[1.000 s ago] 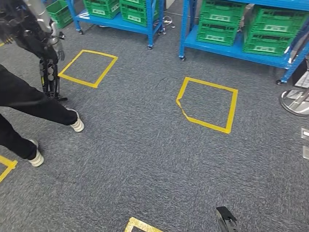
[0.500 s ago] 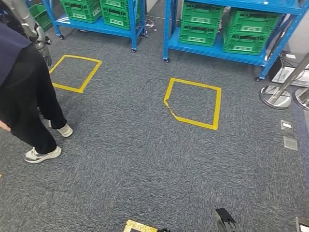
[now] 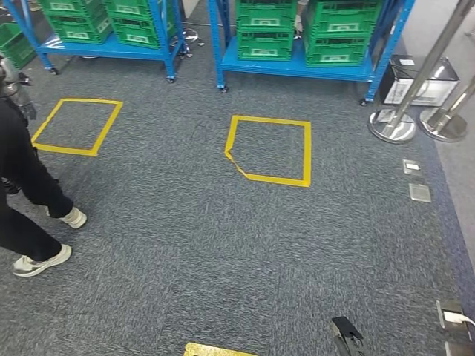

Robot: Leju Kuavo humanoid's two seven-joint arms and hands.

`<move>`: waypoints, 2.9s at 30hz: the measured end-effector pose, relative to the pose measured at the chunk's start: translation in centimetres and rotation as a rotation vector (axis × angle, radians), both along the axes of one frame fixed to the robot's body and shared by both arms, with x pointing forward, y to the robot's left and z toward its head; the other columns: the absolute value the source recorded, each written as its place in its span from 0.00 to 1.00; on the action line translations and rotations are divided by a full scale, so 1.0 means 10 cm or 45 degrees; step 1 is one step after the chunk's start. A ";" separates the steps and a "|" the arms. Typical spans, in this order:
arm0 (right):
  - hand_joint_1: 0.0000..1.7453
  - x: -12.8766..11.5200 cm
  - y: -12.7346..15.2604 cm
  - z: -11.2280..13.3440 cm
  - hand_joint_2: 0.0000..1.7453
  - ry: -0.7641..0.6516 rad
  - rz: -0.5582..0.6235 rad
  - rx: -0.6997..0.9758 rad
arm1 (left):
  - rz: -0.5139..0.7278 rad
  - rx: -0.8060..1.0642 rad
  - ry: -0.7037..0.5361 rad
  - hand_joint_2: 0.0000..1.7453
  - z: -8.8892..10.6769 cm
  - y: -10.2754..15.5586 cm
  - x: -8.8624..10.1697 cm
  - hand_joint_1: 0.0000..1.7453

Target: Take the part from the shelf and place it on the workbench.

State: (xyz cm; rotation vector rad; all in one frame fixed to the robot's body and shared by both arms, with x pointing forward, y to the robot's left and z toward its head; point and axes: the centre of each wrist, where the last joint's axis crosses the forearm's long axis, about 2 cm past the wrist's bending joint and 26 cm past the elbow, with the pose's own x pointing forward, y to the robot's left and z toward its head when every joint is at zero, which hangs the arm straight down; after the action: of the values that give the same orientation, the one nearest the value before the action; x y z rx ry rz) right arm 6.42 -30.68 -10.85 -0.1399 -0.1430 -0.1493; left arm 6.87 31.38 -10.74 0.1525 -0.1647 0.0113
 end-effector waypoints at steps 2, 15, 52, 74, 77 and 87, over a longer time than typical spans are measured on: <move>0.00 -0.01 0.00 0.00 0.00 0.002 0.000 0.000 | 0.001 0.000 0.004 0.00 0.00 0.00 -0.01 0.00; 0.00 -0.01 0.00 0.00 0.00 0.006 -0.017 0.003 | -0.007 -0.008 0.001 0.00 0.00 0.00 0.00 0.00; 0.00 -0.01 0.02 0.00 0.00 0.021 -0.001 0.016 | -0.001 -0.009 -0.004 0.00 0.00 0.02 0.01 0.00; 0.00 -0.01 0.05 0.00 0.00 0.028 -0.018 0.046 | 0.001 -0.009 -0.005 0.00 0.00 0.04 0.02 0.00; 0.00 -0.01 0.05 0.00 0.00 0.027 -0.019 0.042 | 0.002 -0.009 0.000 0.00 0.00 0.04 0.00 0.00; 0.00 -0.02 0.06 0.00 0.00 0.017 -0.008 0.019 | 0.009 -0.008 -0.007 0.00 0.01 0.05 0.04 0.00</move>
State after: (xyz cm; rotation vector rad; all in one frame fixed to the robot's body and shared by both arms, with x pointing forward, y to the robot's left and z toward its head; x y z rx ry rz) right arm 6.23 -30.08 -10.89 -0.1264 -0.1277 -0.1556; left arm 7.31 31.87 -10.66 0.1469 -0.1699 0.0190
